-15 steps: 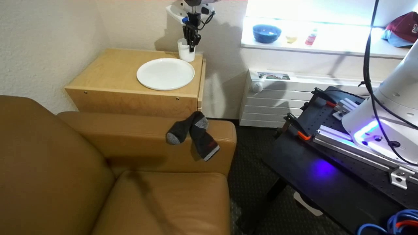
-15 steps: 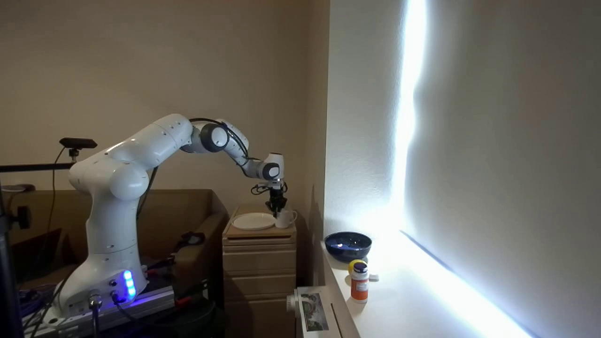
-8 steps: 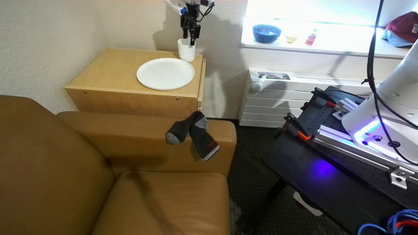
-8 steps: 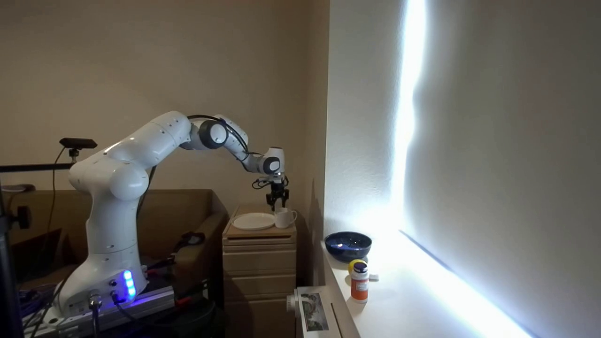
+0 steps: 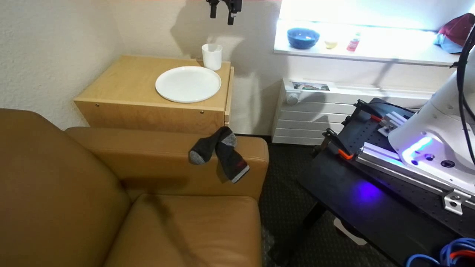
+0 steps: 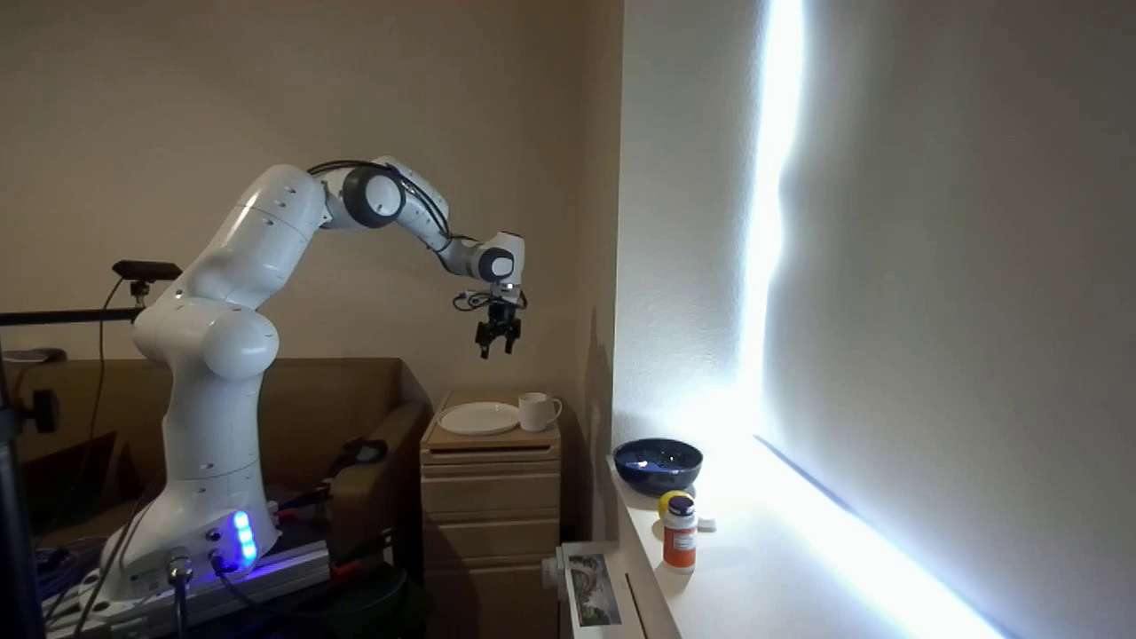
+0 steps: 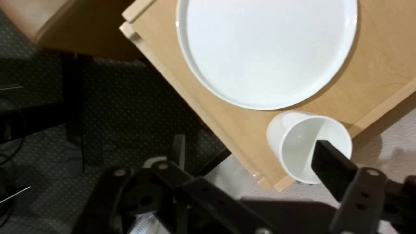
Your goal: Put the mug on the nightstand and put the lemon in the bowl on the plate
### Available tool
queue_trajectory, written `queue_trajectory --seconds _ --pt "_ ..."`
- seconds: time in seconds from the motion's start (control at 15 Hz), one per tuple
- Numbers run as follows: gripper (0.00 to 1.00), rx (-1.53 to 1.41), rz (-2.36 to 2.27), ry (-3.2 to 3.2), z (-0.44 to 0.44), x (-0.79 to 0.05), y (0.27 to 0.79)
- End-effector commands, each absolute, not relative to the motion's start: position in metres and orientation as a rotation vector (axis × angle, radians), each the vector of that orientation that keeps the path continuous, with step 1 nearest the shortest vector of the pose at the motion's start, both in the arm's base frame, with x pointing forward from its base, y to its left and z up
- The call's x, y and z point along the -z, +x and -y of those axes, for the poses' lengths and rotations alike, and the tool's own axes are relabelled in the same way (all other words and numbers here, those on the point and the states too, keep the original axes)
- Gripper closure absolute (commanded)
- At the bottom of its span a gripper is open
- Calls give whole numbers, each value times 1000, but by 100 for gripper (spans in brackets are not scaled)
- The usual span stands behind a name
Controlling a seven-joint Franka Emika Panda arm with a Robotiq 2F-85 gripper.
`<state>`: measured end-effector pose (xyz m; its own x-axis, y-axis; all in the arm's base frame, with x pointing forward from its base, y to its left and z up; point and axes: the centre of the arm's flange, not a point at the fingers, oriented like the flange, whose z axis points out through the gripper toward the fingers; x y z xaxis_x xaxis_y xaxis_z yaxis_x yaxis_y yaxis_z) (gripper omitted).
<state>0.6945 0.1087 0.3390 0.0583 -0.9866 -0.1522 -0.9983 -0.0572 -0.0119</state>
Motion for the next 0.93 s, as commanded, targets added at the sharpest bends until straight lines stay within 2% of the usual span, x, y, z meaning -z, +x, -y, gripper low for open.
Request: queue_trajectory --seconds 0.0,0.27,0.33,0.6,0.73,0.87 --pt "0 -204 -2255 -2284 -74 -360 613" --pt "0 -23 -2510 -2074 -10 -372 556" --pt "0 -104 -2457 -2174 -32 -365 609" --pt "0 -67 -2499 -2092 -11 -378 585" --pt "0 -40 -2643 -1906 7 -358 606" --pt "0 -135 -2704 -1737 44 -344 607"
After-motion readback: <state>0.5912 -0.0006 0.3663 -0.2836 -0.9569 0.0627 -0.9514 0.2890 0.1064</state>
